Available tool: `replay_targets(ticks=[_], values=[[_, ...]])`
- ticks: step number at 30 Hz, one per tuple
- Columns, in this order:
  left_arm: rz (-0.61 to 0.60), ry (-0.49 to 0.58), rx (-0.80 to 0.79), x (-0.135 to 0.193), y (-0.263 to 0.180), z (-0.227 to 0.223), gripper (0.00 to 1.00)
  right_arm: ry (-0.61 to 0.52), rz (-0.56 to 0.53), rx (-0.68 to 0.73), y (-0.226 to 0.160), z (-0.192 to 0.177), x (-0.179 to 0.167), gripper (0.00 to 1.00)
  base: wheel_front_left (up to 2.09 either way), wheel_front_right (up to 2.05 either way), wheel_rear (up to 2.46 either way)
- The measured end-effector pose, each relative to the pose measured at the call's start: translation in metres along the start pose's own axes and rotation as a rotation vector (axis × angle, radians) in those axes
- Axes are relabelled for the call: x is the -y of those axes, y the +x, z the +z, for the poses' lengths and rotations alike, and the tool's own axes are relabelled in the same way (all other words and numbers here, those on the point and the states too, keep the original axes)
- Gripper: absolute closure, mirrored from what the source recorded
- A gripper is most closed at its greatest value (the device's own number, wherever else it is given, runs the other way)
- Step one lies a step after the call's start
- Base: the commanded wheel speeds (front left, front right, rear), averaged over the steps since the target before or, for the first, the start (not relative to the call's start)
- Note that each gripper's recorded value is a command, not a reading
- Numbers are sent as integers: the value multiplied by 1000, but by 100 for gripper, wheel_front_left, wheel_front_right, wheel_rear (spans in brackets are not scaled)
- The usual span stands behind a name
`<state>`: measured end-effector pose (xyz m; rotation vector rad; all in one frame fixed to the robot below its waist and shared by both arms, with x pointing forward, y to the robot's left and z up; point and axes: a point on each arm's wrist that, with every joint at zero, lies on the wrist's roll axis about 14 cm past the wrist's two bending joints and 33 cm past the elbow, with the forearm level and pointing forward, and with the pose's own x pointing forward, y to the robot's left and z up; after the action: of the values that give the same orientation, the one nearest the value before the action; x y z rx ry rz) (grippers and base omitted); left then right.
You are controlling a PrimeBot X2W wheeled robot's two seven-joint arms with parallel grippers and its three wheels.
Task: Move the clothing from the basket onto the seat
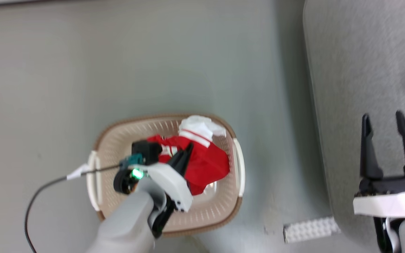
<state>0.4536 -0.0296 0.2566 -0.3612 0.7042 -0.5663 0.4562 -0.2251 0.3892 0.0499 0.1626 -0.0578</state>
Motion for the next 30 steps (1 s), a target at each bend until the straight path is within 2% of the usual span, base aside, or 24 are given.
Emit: replay_targets(ticks=[12, 16, 30], values=[[-5, -7, 278, 39, -83, 73, 100, 27, 57, 124, -46, 59, -22, 0, 0, 0, 0], [-6, 19, 366, 53, -113, 90, 100, 35, 63, 163, -64, 74, -24, 0, 0, 0, 0], [33, 107, 598, 81, -206, 133, 100, 42, 83, 235, -116, 95, -30, 0, 0, 0, 0]])
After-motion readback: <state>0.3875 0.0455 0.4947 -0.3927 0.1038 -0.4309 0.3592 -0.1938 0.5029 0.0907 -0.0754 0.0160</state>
